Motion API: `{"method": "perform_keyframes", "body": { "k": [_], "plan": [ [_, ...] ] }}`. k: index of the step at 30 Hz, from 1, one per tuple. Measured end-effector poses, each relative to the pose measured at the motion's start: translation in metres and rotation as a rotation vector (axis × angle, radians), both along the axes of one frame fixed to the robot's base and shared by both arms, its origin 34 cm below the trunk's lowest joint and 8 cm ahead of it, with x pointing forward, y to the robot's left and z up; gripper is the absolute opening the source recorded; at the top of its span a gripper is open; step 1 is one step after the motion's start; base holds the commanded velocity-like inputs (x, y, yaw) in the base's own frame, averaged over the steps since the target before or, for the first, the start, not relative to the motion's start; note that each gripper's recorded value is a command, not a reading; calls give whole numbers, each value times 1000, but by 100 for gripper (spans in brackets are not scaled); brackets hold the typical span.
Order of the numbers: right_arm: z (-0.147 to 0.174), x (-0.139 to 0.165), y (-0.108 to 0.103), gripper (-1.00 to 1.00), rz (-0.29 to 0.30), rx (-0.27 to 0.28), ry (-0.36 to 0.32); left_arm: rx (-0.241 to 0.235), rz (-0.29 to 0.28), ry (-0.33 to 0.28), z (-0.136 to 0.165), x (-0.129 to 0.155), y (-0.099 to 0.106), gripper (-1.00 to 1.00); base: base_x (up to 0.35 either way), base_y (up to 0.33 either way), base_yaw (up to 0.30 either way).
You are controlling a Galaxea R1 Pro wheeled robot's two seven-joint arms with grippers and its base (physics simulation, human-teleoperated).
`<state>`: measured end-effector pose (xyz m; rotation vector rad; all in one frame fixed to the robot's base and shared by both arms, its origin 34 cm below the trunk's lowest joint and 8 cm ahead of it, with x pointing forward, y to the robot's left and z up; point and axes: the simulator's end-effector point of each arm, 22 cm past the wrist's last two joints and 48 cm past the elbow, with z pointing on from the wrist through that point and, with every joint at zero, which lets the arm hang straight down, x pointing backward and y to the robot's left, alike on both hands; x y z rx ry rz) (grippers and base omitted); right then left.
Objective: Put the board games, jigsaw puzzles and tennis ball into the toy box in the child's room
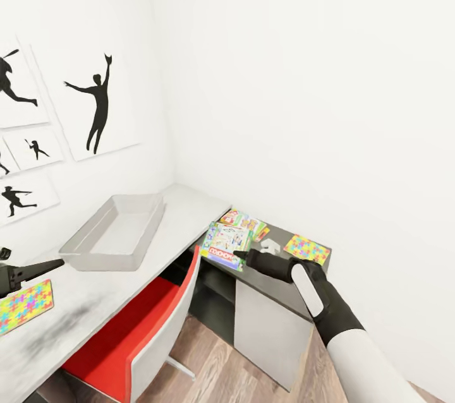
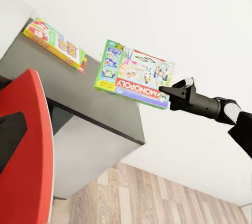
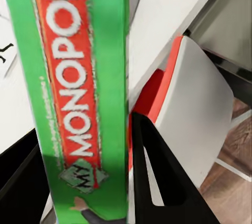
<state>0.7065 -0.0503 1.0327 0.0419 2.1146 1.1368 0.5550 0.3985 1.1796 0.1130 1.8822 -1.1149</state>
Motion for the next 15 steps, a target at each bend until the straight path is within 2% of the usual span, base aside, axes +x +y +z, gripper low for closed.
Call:
{"method": "perform_keyframes", "body": {
  "k": [6,15],
  "plan": [
    [0,0,0,-100,0,-1,-1,0,0,0,0,0,0,100,223,-33,293],
    [0,0,-1,-100,-1,-1,-1,1,0,1,-1,0,0,100,162,-34,293]
  ]
}}
